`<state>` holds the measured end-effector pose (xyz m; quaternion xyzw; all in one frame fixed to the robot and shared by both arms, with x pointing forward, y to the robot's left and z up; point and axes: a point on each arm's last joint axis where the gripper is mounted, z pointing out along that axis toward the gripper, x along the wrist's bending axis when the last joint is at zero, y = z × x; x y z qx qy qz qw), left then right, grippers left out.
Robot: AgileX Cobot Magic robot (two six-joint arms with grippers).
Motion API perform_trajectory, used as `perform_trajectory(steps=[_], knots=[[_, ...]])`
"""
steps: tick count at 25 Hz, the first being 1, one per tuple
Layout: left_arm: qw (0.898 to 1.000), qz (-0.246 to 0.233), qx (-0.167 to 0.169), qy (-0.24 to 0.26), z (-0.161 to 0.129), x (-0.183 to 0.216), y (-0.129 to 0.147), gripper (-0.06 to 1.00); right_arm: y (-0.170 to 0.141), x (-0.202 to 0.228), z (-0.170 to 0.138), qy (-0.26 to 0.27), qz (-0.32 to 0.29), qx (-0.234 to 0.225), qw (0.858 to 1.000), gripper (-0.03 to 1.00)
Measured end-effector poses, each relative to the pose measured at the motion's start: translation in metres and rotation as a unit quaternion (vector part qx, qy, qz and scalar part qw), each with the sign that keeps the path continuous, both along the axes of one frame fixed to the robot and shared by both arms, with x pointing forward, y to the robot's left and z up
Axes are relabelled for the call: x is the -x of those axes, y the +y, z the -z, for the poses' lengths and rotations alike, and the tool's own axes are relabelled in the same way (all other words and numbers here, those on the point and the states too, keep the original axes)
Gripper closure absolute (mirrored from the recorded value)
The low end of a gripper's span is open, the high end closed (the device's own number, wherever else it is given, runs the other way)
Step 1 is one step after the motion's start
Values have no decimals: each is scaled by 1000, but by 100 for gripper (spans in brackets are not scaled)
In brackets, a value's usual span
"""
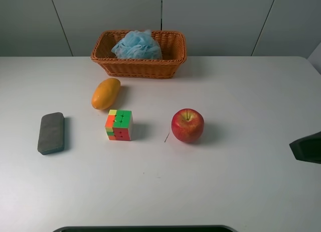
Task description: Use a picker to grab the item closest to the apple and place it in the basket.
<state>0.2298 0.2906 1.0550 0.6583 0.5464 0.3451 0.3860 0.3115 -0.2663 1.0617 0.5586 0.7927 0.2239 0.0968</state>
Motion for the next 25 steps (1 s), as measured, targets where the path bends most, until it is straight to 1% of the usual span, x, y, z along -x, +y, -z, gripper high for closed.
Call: perform_trajectory(steps=[2, 5, 8, 10, 12, 14, 25], knots=[[1000, 0, 0, 0, 0, 0, 0, 21, -7, 14, 8, -34, 28, -10, 999, 27], [1000, 0, 0, 0, 0, 0, 0, 21, -15, 33, 11, -112, 65, -25, 991, 27], [1000, 0, 0, 0, 0, 0, 0, 21, -23, 51, 7, -201, 109, -17, 973, 27], [1000, 0, 0, 0, 0, 0, 0, 21, -27, 64, 9, -243, 144, -12, 959, 27], [1000, 0, 0, 0, 0, 0, 0, 21, -28, 75, 8, -279, 165, -11, 946, 27], [1000, 0, 0, 0, 0, 0, 0, 21, -28, 80, 8, -294, 179, -9, 939, 27], [1000, 0, 0, 0, 0, 0, 0, 21, -29, 80, 9, -295, 185, -10, 937, 27]])
